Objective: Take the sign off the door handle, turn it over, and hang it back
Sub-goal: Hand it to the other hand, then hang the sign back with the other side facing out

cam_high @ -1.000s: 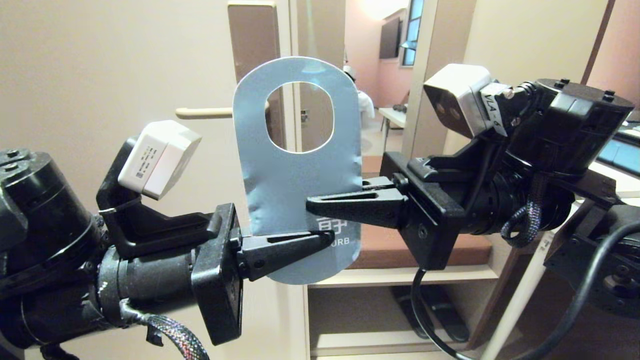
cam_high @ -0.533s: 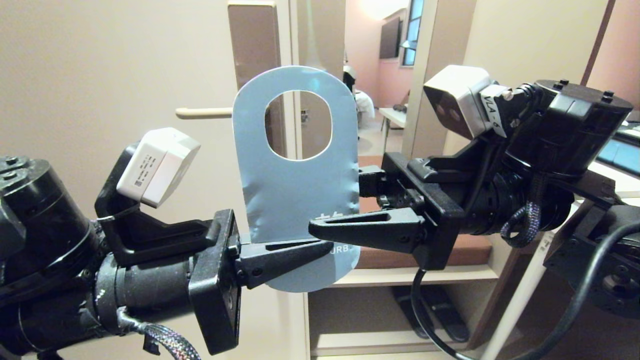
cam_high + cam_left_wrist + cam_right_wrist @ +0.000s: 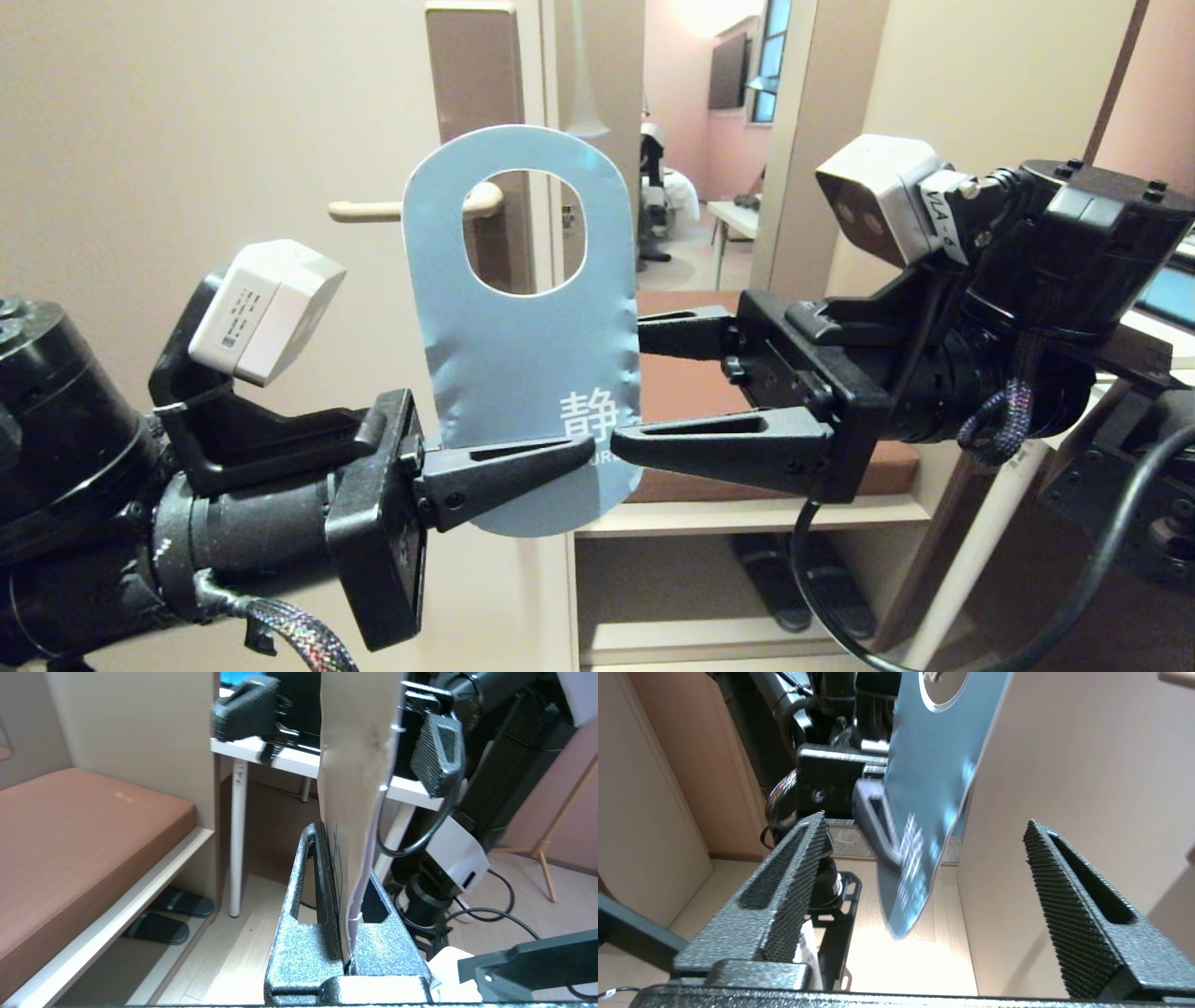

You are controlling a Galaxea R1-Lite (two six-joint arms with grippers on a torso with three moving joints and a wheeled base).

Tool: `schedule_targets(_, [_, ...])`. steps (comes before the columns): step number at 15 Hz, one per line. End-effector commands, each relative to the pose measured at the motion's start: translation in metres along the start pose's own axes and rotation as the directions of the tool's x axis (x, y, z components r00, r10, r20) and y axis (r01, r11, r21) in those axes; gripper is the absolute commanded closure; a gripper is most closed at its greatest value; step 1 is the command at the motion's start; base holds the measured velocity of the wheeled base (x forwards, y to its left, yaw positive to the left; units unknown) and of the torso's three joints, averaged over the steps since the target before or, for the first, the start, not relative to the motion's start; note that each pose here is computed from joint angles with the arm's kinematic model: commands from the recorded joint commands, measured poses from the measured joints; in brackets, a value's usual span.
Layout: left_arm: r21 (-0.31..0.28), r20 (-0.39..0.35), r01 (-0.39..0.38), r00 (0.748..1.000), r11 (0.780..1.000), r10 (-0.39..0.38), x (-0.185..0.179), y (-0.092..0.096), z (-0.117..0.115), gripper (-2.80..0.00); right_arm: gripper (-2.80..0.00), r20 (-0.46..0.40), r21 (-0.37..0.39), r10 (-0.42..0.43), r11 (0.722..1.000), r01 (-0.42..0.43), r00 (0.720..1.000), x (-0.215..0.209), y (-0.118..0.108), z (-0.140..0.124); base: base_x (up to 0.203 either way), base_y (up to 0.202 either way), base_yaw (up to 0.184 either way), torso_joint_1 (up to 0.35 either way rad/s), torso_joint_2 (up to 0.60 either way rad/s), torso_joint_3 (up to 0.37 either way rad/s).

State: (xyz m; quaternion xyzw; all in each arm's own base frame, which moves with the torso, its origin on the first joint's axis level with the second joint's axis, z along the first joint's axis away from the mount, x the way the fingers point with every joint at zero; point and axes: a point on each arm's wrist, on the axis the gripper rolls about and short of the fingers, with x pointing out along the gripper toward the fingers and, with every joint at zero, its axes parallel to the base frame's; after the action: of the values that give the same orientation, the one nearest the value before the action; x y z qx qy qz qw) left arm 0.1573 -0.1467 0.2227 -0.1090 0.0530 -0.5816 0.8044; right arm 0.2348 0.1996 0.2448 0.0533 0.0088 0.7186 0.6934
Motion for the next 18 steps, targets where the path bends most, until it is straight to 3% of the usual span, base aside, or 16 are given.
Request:
schedule_targets(1, [0.006,0.014,-0.015,1.000,1.000,0.015,-0.004,0.002,0.003,0.00,-2.80,0.004,-0.007,-0.017,1.000,0.017,1.000,-0.009,0.001,0.002,0.000,0.000,0.000,0.000,0.00,0.000])
schedule_targets(5, [0.012,0.030,-0.039,0.999,0.999,0.039,-0.012,0.003,0.005,0.00,-2.80,0.004,-0.017,-0.097,0.995,0.098,0.995,-0.034,-0.004,0.001,0.000,0.000,0.000,0.000,0.00,0.000])
schedule_targets(9, [0.015,0.034,-0.038,0.999,0.999,0.037,-0.017,0.000,0.004,0.00,-2.80,-0.004,-0.006,-0.151,0.989,0.151,0.989,-0.056,0.004,-0.004,0.000,0.000,0.000,0.000,0.00,0.000])
schedule_targets(10, [0.015,0.034,-0.039,0.999,0.999,0.039,-0.018,-0.001,0.004,0.00,0.00,-0.008,-0.014,-0.162,0.987,0.162,0.987,-0.061,0.007,-0.006,0.000,0.000,0.000,0.000,0.00,0.000])
schedule_targets(14, [0.016,0.039,-0.049,0.998,0.999,0.048,-0.029,-0.005,0.000,0.00,0.00,-0.022,-0.078,-0.233,0.970,0.230,0.972,-0.078,0.007,-0.015,0.000,0.000,0.000,0.000,0.00,0.000])
schedule_targets(18, [0.023,0.058,-0.082,0.995,0.996,0.080,-0.043,-0.007,-0.001,0.00,0.00,-0.042,-0.098,-0.406,0.911,0.400,0.913,-0.101,0.006,-0.031,0.000,0.000,0.000,0.000,0.00,0.000])
